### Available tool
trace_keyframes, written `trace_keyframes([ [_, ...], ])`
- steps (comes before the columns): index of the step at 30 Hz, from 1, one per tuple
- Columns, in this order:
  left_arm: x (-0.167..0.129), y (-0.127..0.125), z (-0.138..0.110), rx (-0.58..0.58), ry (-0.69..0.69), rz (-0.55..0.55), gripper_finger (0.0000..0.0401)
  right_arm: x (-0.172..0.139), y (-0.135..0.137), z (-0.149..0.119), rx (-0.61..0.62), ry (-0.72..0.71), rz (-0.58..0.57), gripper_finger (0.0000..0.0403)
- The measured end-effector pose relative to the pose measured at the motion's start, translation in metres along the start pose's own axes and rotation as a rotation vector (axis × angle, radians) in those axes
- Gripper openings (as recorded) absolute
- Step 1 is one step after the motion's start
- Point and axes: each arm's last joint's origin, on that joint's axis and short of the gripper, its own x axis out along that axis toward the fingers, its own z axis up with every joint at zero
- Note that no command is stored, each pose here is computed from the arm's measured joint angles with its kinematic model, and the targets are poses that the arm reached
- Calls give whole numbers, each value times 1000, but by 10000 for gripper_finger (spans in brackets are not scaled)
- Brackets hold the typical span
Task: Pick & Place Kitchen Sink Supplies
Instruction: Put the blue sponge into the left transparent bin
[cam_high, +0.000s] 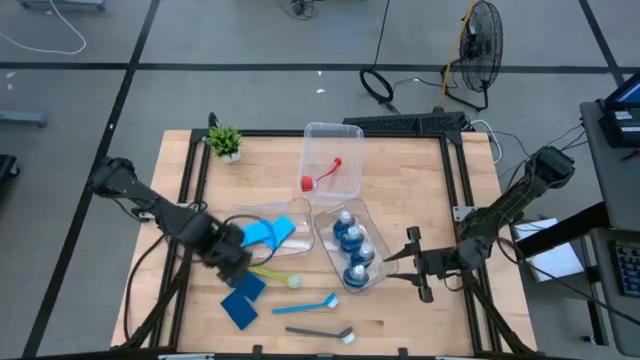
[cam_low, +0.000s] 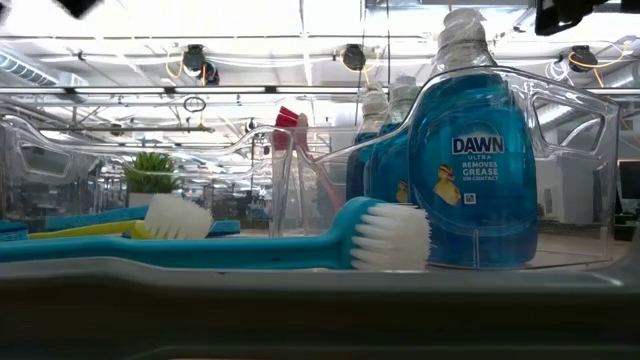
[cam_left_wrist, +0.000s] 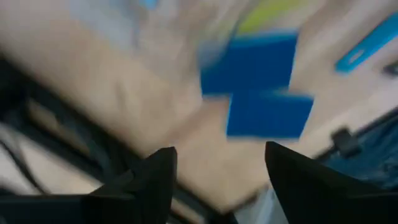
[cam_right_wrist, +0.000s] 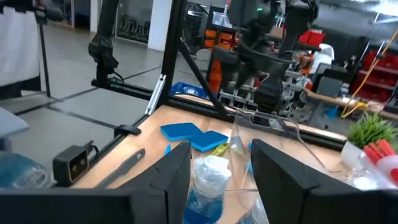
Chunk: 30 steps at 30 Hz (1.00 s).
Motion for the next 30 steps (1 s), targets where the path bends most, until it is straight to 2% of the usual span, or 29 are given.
trace_keyframes([
  [3, 4, -3, -21, -99, 37, 7, 269, -1, 0, -1, -45, -8, -1, 155],
  [5, 7, -9, -35, -174, -20, -33, 283, -1, 0, -1, -60, -11, 0, 155],
  [9, 15, -31, -60, -323, -174, -253, 311, -1, -1, 0, -113, -23, -3, 155],
  [12, 32, -52, -76, -342, -276, -379, 326, -1, -1, 2, -188, -41, -9, 155],
  [14, 47, -67, -82, -324, -284, -405, 331, -1, -2, 4, -243, -58, -18, 155],
  [21, 112, -109, -76, -149, -282, -329, 335, 1, -8, 8, -384, -83, -64, 155],
  [26, 143, -116, -62, -92, -149, -183, 336, 5, -15, 7, -418, -72, -103, 155],
  [30, 150, -116, -54, -58, -78, -121, 336, 8, -21, 6, -431, -61, -134, 155],
])
